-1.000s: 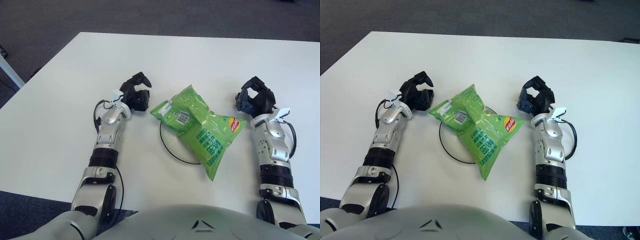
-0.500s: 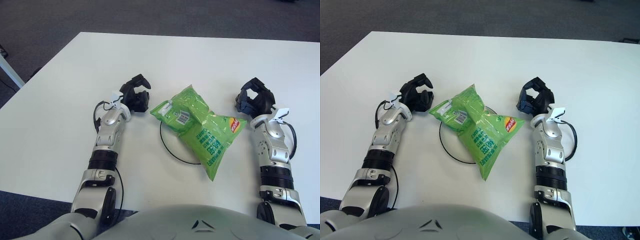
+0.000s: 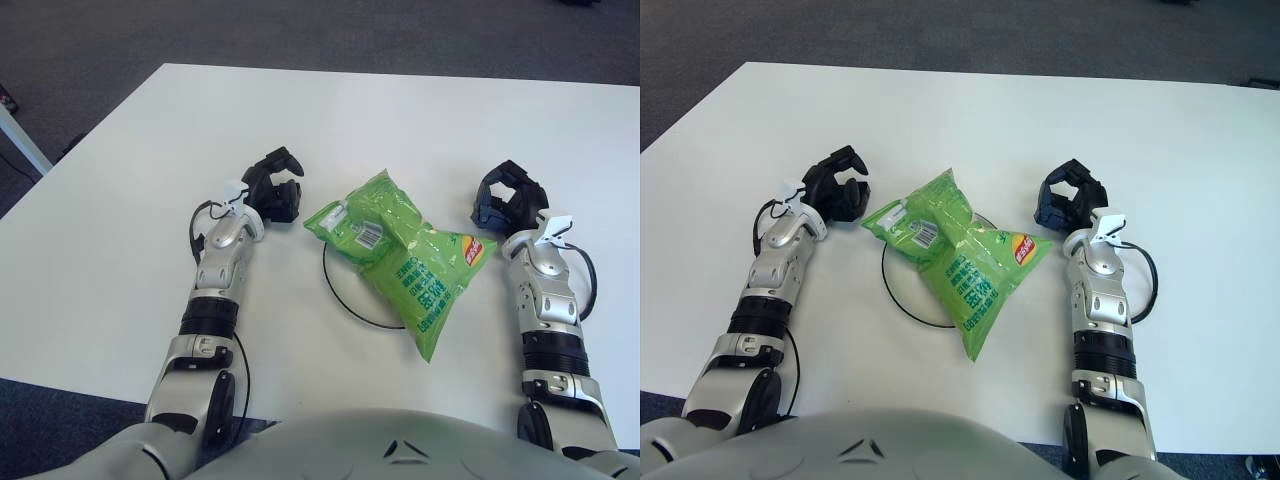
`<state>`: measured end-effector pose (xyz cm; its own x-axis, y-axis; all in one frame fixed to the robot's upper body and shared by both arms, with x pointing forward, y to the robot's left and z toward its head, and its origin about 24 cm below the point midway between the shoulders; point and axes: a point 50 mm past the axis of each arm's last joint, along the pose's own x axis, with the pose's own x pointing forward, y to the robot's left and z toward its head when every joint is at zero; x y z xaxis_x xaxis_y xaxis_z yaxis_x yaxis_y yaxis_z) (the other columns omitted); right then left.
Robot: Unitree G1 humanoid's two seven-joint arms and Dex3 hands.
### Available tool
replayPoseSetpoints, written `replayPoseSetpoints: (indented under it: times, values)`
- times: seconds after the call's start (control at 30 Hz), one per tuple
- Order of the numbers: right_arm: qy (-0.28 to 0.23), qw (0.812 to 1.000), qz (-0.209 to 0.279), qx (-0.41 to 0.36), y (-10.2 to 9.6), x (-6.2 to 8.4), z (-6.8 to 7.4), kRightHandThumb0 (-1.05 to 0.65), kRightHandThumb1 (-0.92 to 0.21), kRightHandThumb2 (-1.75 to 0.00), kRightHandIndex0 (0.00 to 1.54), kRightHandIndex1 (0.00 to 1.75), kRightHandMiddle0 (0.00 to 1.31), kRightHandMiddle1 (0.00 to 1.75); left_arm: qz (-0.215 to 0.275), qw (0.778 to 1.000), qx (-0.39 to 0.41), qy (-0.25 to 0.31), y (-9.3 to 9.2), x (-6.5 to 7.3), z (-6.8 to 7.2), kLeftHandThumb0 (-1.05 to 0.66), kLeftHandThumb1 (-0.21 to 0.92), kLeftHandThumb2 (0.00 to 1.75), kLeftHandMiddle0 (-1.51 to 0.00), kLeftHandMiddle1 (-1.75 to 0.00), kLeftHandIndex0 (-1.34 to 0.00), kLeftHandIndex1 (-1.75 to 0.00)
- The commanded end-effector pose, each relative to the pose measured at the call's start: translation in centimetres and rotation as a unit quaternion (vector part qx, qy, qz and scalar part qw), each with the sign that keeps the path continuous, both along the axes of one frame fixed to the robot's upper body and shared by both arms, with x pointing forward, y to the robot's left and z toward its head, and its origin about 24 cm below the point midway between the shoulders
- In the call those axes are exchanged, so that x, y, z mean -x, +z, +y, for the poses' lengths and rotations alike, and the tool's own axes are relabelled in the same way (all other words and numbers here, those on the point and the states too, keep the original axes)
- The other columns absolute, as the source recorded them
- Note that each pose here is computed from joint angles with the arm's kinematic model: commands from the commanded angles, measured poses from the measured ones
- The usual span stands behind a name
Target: Put the snack into the plate.
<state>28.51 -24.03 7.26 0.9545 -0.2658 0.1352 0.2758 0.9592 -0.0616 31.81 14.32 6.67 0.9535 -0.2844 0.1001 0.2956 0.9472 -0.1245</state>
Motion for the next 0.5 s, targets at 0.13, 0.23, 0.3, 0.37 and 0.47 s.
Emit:
replayPoseSetpoints:
  times: [0.13, 0.23, 0.3, 0.37, 0.47]
  values:
    - [-0.025, 0.999, -0.025, 0.039, -2.28, 1.33, 0.03, -0.49, -0.29, -1.35, 1.35, 1.75, 0.63, 1.75, 0.055, 0.998, 0.013, 0.009, -2.69, 0.94, -0.22, -0.52, 0.22, 1.43, -1.36, -1.75, -0.69, -1.75]
    - [-0.027, 0.997, -0.043, 0.052, -2.36, 1.36, -0.1, -0.49, -0.29, -1.35, 1.36, 1.75, 0.64, 1.75, 0.048, 0.999, 0.012, 0.007, -2.67, 0.9, -0.37, -0.52, 0.22, 1.43, -1.36, -1.75, -0.69, -1.75]
    - [-0.028, 0.996, -0.053, 0.059, -2.43, 1.38, -0.16, -0.49, -0.29, -1.36, 1.36, 1.75, 0.64, 1.75, 0.044, 0.999, 0.011, 0.006, -2.67, 0.9, -0.43, -0.51, 0.22, 1.43, -1.36, -1.75, -0.69, -1.75]
    - [-0.028, 0.995, -0.065, 0.068, -2.46, 1.37, -0.22, -0.49, -0.28, -1.36, 1.36, 1.75, 0.64, 1.75, 0.039, 0.999, 0.011, 0.005, -2.64, 0.88, -0.51, -0.51, 0.23, 1.42, -1.36, -1.75, -0.69, -1.75]
    - [-0.025, 0.993, -0.081, 0.081, -2.53, 1.35, -0.27, -0.49, -0.28, -1.36, 1.36, 1.75, 0.64, 1.75, 0.027, 1.0, 0.009, 0.003, -2.55, 0.87, -0.6, -0.51, 0.24, 1.42, -1.37, -1.75, -0.68, -1.75]
